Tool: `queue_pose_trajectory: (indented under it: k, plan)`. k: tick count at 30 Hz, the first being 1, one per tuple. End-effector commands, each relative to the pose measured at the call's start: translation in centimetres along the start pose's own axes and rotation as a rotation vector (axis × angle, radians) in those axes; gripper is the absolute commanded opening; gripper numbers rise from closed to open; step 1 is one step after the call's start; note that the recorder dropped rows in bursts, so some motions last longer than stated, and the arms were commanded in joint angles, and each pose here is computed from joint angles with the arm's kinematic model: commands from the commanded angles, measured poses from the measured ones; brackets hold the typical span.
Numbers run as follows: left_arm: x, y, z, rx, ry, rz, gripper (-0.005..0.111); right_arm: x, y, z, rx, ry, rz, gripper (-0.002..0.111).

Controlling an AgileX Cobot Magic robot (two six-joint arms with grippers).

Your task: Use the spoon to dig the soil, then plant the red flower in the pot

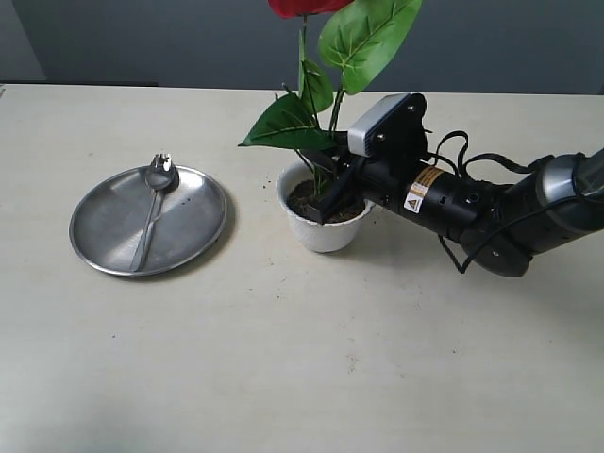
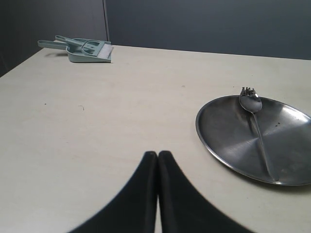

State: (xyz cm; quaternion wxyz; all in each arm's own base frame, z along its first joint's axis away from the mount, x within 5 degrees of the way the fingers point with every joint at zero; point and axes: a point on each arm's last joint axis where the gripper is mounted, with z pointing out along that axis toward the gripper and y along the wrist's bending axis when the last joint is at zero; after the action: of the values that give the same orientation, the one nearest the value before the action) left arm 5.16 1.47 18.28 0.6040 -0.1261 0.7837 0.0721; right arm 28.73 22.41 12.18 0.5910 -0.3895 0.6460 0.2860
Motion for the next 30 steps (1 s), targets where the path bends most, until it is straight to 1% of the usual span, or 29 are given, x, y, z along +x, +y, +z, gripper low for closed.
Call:
queue_pose_trajectory:
  k: [1, 6, 15, 21, 23, 25, 27, 29, 30]
  plan:
    - [-0.01, -0.01, 0.0, 0.002, -0.014, -0.001, 0.0, 3.63, 0.71, -0.58, -0.042, 0.263, 0.003, -0.001]
    - [-0.01, -0.01, 0.0, 0.002, -0.014, -0.001, 0.0, 4.0, 0.63, -0.68, -0.033, 0.304, 0.005, -0.001]
    - [-0.01, -0.01, 0.0, 0.002, -0.014, -0.001, 0.0, 3.37, 0.67, -0.48, -0.039, 0.236, 0.007, -0.001]
    - [-0.01, -0.01, 0.0, 0.002, -0.014, -0.001, 0.0, 3.43, 0.53, -0.49, -0.022, 0.242, 0.017, 0.0]
    - [-0.01, -0.01, 0.0, 0.002, -0.014, -0.001, 0.0, 3.4, 0.38, -0.48, -0.004, 0.239, 0.028, 0.005]
    - [-0.01, -0.01, 0.0, 0.002, -0.014, -0.001, 0.0, 3.4, 0.36, -0.48, -0.002, 0.239, 0.03, 0.016]
    - [-0.01, -0.01, 0.0, 0.002, -0.014, -0.001, 0.0, 3.42, 0.36, -0.49, -0.001, 0.241, 0.03, 0.03]
    - [-0.01, -0.01, 0.0, 0.002, -0.014, -0.001, 0.0, 3.4, 0.36, -0.48, -0.002, 0.239, 0.03, 0.037]
    - [-0.01, -0.01, 0.0, 0.002, -0.014, -0.001, 0.0, 3.4, 0.36, -0.48, -0.002, 0.239, 0.03, 0.038]
